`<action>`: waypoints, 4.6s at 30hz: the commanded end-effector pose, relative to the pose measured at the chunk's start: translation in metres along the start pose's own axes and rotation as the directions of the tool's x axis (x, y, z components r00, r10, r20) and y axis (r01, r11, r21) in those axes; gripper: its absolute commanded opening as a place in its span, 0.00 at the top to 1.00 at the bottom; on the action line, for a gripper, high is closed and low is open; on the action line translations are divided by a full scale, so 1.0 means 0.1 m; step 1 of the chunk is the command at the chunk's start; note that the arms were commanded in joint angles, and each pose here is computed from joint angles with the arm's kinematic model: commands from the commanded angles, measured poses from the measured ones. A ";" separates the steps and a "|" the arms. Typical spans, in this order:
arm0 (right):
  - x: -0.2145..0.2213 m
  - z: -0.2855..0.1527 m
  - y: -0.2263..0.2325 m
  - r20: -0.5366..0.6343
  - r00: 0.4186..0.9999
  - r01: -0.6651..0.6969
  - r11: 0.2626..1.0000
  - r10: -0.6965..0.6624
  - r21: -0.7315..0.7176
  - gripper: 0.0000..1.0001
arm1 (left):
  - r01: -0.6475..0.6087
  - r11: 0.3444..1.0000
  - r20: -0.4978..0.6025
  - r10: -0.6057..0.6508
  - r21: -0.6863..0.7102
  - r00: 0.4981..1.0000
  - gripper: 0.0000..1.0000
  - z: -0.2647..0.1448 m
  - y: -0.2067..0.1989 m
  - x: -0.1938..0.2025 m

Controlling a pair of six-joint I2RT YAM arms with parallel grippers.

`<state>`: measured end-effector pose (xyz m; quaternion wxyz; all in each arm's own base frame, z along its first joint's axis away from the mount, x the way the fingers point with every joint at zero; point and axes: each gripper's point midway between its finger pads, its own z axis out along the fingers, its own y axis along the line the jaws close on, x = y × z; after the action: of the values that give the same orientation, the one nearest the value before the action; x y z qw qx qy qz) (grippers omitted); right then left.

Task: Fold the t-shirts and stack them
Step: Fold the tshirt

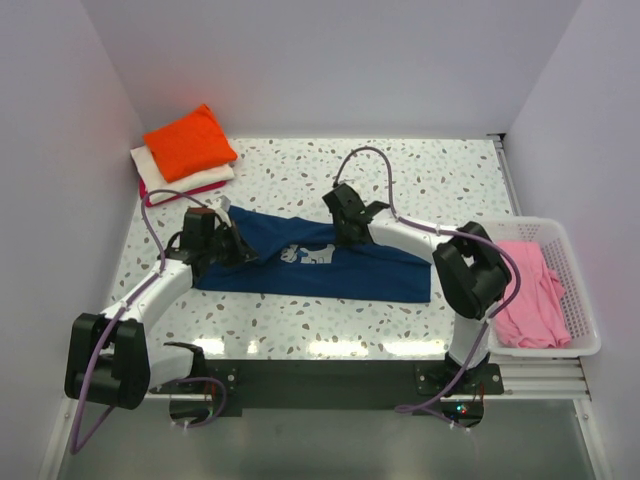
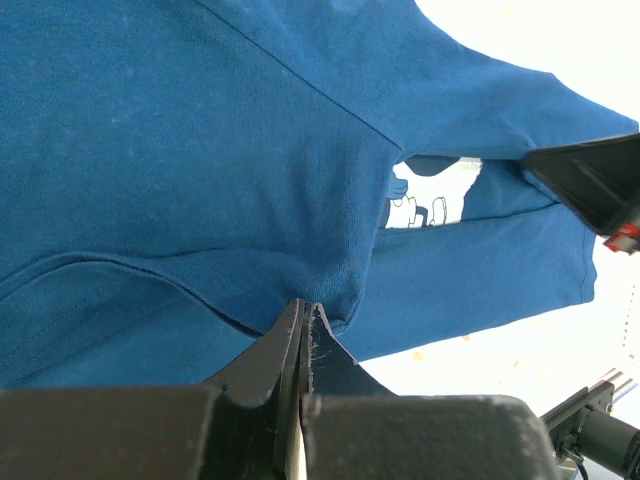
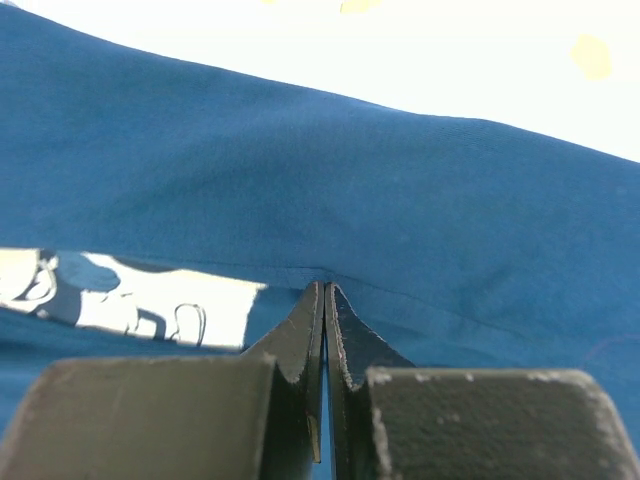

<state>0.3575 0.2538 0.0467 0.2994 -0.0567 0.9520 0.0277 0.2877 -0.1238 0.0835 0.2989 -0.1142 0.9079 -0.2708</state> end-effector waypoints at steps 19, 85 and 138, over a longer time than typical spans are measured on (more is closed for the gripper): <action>0.15 -0.21 -0.15 0.003 1.000 -0.023 1.000 0.023 0.008 1.00 | 0.024 0.997 0.004 -0.024 0.068 1.000 1.00 -0.03 0.00 0.19; 1.23 -0.92 0.08 -0.139 0.959 -0.272 0.942 0.248 -0.196 0.44 | -0.075 0.923 -0.020 0.089 0.379 0.996 0.35 2.90 -0.94 -1.75; 0.64 -1.39 1.79 0.080 0.975 0.224 0.903 -0.209 -0.366 0.34 | -0.196 0.963 0.302 0.134 0.187 0.944 0.35 1.72 -1.05 -2.92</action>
<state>0.1894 0.4258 0.0711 0.2571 -0.2391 0.9235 0.1547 0.6192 -0.1697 0.0712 0.3781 -0.0906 0.8814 -0.2684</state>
